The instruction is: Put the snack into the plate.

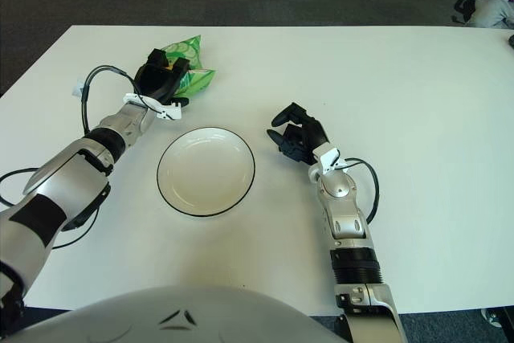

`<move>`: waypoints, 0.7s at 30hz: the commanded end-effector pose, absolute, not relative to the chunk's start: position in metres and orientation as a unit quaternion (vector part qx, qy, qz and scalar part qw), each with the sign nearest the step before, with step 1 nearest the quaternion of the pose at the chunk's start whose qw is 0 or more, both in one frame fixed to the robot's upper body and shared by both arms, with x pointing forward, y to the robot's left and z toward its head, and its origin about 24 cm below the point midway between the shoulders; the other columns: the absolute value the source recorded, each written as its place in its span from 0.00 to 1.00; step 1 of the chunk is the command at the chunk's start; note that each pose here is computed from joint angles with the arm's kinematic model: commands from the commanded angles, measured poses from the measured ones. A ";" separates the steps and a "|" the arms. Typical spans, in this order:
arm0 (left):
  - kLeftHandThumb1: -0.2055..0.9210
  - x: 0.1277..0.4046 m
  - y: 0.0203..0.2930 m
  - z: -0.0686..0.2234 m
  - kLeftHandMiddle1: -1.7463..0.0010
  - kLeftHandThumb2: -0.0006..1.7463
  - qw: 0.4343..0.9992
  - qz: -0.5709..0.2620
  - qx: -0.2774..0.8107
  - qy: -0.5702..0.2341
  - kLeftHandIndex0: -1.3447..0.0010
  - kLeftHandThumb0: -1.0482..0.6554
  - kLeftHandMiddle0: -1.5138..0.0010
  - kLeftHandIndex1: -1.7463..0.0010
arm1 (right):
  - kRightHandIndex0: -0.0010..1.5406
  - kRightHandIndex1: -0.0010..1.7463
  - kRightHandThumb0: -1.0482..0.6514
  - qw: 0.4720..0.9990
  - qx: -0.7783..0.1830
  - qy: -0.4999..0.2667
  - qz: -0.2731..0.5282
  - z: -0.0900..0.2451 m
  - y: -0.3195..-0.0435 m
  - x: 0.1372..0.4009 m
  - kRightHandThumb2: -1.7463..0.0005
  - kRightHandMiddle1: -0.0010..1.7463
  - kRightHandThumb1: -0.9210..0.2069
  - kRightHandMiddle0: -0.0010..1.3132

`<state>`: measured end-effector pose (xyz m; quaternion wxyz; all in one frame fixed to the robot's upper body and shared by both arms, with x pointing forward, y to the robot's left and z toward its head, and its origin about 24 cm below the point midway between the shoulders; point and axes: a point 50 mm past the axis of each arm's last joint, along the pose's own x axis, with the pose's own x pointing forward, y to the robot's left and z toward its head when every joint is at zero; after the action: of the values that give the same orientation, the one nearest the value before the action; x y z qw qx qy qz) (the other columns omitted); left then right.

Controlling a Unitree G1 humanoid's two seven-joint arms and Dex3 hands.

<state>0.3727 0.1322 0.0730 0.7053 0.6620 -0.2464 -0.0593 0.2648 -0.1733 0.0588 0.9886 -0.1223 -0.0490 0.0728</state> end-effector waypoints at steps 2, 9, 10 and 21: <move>0.51 0.362 0.134 0.068 0.06 0.70 0.726 -0.070 0.626 -0.278 0.72 0.62 0.61 0.00 | 0.54 0.89 0.40 0.985 -0.139 -0.053 0.082 0.060 -0.173 0.265 0.85 0.84 0.00 0.36; 0.50 0.355 0.133 0.074 0.04 0.71 0.729 -0.071 0.606 -0.312 0.72 0.62 0.61 0.00 | 0.54 0.88 0.40 0.982 -0.158 -0.052 0.091 0.058 -0.172 0.267 0.85 0.83 0.00 0.36; 0.50 0.354 0.133 0.075 0.04 0.72 0.729 -0.071 0.604 -0.314 0.72 0.62 0.61 0.00 | 0.54 0.88 0.40 0.981 -0.160 -0.052 0.092 0.058 -0.172 0.267 0.85 0.83 0.00 0.36; 0.49 0.334 0.138 0.088 0.01 0.73 0.752 -0.054 0.522 -0.398 0.71 0.62 0.62 0.00 | 0.55 0.88 0.40 0.977 -0.182 -0.049 0.096 0.057 -0.173 0.269 0.85 0.83 0.00 0.37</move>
<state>0.3393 0.1286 0.0817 0.7473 0.5437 -0.3744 -0.0757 0.2688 -0.1701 0.0614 0.9793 -0.1671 -0.0625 0.0953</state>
